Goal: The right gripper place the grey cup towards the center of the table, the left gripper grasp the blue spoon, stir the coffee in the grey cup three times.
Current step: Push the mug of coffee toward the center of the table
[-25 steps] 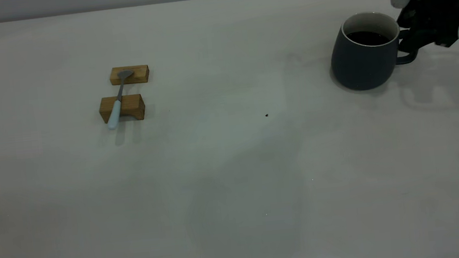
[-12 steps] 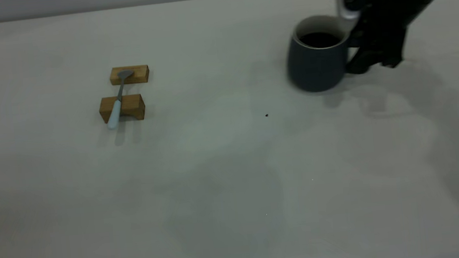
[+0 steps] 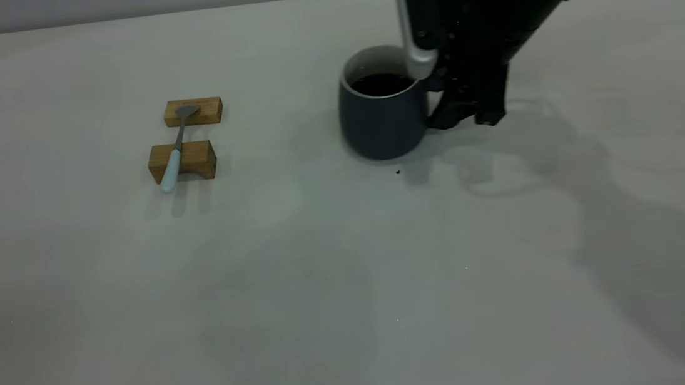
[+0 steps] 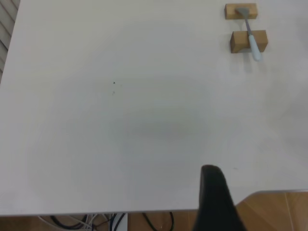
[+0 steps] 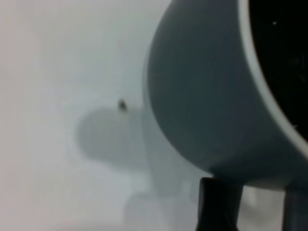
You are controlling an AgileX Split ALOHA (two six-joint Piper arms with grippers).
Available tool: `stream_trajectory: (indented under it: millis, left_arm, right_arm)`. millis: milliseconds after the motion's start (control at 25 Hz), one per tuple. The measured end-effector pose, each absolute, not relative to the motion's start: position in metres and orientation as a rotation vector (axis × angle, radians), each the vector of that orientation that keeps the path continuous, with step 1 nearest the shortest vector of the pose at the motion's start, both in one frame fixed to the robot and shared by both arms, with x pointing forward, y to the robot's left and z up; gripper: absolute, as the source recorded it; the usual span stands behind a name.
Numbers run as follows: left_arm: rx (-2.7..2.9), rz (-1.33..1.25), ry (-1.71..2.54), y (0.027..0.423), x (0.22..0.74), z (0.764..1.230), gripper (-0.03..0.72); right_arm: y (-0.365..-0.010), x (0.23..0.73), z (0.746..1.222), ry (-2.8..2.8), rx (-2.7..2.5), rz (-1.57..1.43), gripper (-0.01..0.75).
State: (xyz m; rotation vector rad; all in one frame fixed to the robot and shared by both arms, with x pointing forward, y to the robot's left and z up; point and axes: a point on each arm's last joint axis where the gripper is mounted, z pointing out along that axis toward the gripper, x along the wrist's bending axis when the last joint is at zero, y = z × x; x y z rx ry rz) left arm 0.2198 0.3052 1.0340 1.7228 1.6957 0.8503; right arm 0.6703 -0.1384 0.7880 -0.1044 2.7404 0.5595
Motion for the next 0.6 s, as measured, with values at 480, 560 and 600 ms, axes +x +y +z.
stream_trajectory:
  millis: [480, 560, 600]
  left_arm:
    - [1.723, 0.85, 1.696, 0.305, 0.22, 1.034, 0.544]
    - [1.723, 0.85, 1.696, 0.305, 0.22, 1.034, 0.544]
    - [1.723, 0.85, 1.696, 0.305, 0.22, 1.034, 0.544]
  right_arm:
    - [-0.13, 0.675, 0.795, 2.743, 0.02, 0.655, 0.5]
    - [-0.139, 0.677, 0.802, 2.763, 0.113, 0.697, 0.5]
    - [-0.144, 0.677, 0.807, 2.774, 0.154, 0.716, 0.5]
